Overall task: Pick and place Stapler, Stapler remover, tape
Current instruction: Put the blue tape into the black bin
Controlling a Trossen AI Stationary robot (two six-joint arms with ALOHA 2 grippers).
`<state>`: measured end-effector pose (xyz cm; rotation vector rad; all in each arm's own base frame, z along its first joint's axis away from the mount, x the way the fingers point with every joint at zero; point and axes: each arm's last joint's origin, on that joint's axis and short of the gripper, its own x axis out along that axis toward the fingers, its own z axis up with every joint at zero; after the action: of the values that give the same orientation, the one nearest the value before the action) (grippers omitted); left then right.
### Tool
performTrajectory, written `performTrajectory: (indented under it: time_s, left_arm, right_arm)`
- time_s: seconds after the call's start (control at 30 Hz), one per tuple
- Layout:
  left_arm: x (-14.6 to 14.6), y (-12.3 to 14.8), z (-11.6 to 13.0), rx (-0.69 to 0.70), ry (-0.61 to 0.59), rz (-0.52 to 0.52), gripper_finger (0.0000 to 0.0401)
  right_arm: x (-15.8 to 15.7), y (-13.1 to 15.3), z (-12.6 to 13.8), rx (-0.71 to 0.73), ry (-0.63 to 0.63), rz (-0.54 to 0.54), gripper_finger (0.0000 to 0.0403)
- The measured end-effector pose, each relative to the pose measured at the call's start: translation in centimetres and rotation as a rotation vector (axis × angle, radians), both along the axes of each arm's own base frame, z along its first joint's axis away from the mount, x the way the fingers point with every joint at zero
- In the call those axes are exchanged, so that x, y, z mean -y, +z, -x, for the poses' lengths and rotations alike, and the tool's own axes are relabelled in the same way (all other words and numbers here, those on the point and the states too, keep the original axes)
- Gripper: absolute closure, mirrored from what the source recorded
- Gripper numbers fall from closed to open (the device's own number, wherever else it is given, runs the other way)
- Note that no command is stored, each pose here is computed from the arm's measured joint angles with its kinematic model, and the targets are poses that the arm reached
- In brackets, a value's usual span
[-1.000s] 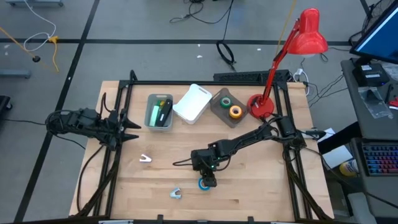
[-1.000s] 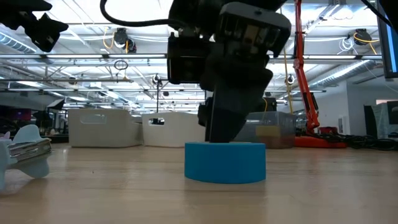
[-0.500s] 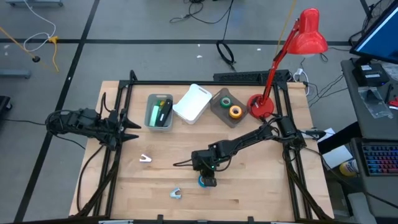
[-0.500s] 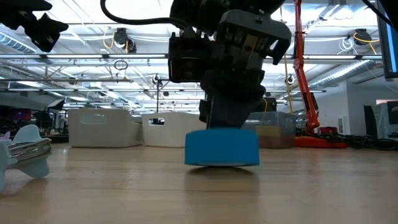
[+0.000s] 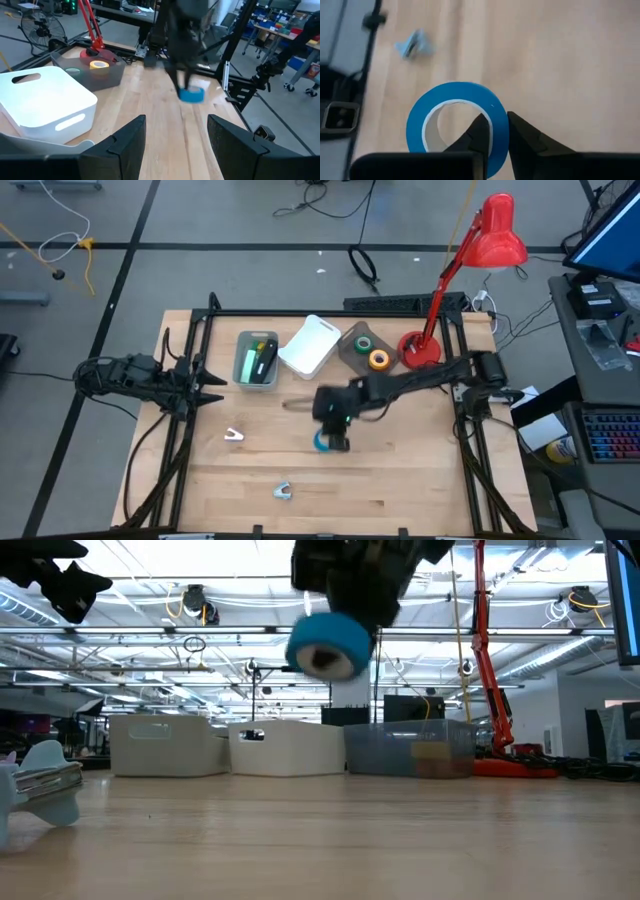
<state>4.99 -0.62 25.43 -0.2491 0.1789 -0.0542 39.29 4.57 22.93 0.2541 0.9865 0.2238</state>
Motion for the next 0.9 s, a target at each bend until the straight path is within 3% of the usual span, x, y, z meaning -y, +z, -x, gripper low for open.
performTrajectory:
  time_s: [0.17,0.4,0.73,0.9]
  left_arm:
    - [0.0,0.0,0.0,0.0,0.011,0.011,0.0187]
    - [-0.2,0.0,0.0,0.001,0.058,0.007,0.0187]
    - [-0.2,0.2,0.0,0.016,0.092,0.029,0.0187]
    - [-0.3,0.2,0.0,0.015,0.098,0.066,0.0187]
  right_arm:
    - [4.3,4.9,1.8,0.142,-0.107,0.081,0.0366]
    - [10.9,8.9,5.1,0.226,-0.295,0.241,0.0366]
    - [19.5,8.5,8.8,0.08,-0.512,0.412,0.0365]
    - [22.9,6.5,9.7,-0.025,-0.573,0.401,0.0364]
